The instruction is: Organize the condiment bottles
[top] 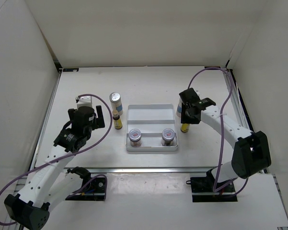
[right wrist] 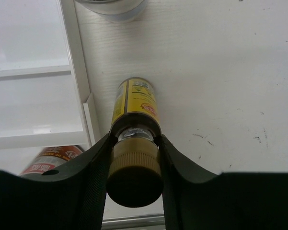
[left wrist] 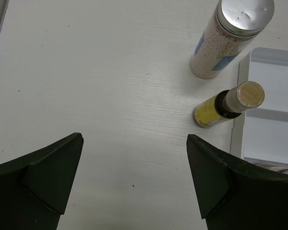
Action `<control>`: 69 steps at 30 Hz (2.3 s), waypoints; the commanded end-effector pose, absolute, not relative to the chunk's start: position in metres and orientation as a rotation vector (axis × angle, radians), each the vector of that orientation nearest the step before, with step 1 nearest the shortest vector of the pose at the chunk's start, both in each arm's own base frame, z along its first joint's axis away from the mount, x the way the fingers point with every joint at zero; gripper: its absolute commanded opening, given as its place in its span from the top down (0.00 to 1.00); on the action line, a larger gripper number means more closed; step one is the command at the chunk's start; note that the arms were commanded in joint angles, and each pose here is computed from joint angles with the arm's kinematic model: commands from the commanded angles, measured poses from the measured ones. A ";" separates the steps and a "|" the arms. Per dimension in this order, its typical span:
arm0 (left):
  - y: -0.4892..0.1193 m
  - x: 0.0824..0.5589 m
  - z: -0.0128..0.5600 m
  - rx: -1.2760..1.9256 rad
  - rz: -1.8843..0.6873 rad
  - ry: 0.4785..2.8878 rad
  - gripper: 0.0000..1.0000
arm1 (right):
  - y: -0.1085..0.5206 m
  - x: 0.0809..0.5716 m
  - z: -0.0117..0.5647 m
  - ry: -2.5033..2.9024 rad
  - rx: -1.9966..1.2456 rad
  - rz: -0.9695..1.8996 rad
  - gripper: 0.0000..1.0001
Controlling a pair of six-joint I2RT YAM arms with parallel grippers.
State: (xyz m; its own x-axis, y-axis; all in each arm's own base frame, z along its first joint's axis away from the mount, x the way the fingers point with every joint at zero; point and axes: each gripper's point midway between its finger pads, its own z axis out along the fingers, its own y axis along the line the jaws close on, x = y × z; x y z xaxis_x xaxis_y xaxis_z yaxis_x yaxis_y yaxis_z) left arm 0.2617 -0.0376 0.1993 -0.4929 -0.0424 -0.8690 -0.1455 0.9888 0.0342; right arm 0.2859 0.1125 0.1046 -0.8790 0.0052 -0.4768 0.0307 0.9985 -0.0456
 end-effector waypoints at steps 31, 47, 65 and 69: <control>-0.040 0.267 0.201 -0.132 0.116 2.070 0.00 | 0.205 0.292 0.141 2.526 -0.229 0.211 0.97; -0.078 0.273 0.196 -0.031 -0.092 2.116 0.00 | 0.201 0.303 0.201 2.408 -0.159 0.200 0.07; -0.153 0.334 0.169 0.087 -0.260 2.206 0.00 | 0.176 0.279 0.225 2.342 -0.134 0.210 0.02; -0.153 0.342 0.148 0.083 -0.219 2.246 0.01 | 0.170 0.273 0.220 2.352 -0.134 0.191 0.02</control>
State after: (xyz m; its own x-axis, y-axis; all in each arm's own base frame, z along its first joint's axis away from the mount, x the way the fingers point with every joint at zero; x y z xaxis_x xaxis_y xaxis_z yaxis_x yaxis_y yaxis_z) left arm 0.3285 -0.1467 0.1363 -0.6648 0.0064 -0.7470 0.1374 0.9840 -0.1138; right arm 0.2755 0.1747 0.2094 -0.7297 -0.0621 -0.6809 -0.1707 0.9809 0.0935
